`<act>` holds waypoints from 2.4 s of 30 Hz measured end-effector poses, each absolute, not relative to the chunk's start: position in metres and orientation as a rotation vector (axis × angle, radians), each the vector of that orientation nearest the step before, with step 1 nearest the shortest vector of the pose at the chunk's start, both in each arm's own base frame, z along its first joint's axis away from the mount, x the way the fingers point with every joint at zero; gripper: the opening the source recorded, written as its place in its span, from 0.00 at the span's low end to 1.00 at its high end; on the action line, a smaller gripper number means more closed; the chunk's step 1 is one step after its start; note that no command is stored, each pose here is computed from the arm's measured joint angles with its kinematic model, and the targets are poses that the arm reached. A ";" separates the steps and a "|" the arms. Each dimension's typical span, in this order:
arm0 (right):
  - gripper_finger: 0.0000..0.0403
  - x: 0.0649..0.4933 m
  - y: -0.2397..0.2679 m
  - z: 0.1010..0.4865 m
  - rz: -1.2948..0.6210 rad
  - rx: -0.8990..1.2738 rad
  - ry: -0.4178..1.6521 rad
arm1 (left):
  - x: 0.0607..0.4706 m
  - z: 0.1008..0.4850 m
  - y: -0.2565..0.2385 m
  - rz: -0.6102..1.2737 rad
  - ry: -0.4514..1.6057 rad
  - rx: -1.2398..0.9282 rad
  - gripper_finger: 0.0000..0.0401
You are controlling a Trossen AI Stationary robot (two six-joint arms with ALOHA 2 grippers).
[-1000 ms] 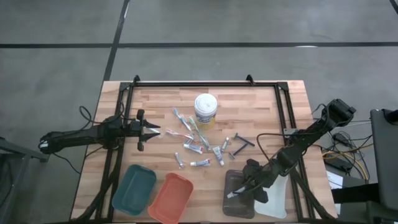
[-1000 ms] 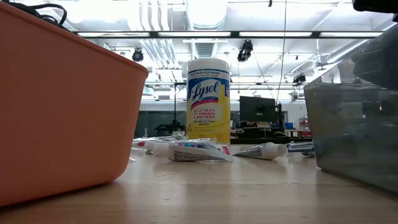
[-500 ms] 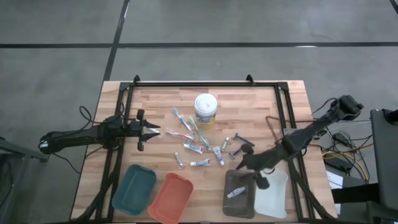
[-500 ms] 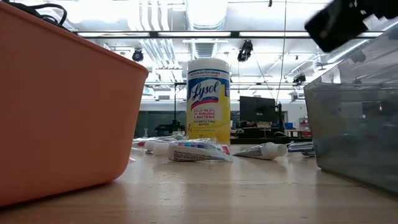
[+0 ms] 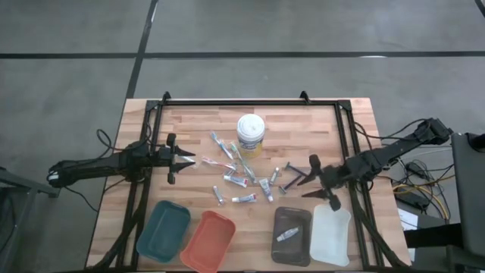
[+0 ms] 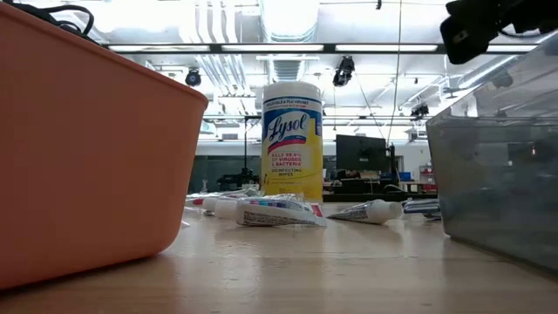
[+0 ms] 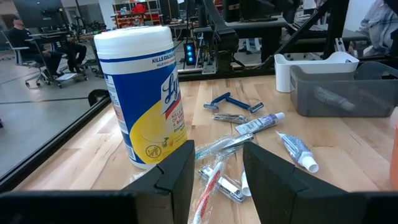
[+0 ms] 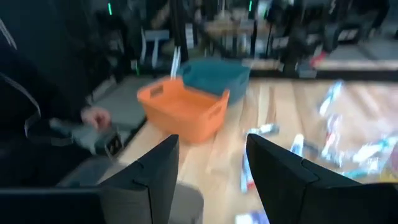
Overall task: Pick & Place Travel size toiletries
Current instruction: Put the red toothbrush into the orange bin
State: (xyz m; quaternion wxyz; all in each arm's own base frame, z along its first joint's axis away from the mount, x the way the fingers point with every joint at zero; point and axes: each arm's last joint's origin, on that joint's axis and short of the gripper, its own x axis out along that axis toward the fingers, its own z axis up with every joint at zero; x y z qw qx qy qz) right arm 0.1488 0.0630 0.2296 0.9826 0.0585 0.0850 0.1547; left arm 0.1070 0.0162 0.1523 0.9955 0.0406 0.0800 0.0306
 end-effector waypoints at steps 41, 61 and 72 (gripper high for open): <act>0.45 0.090 0.037 0.175 0.347 -0.125 -0.120 | 0.107 0.152 0.016 0.062 0.160 0.081 0.36; 0.45 0.095 0.019 0.170 0.146 -0.132 -0.052 | 0.107 0.152 0.016 0.065 0.160 0.082 0.36; 0.45 0.096 0.011 0.170 0.054 -0.115 -0.049 | 0.107 0.152 0.016 0.065 0.160 0.082 0.36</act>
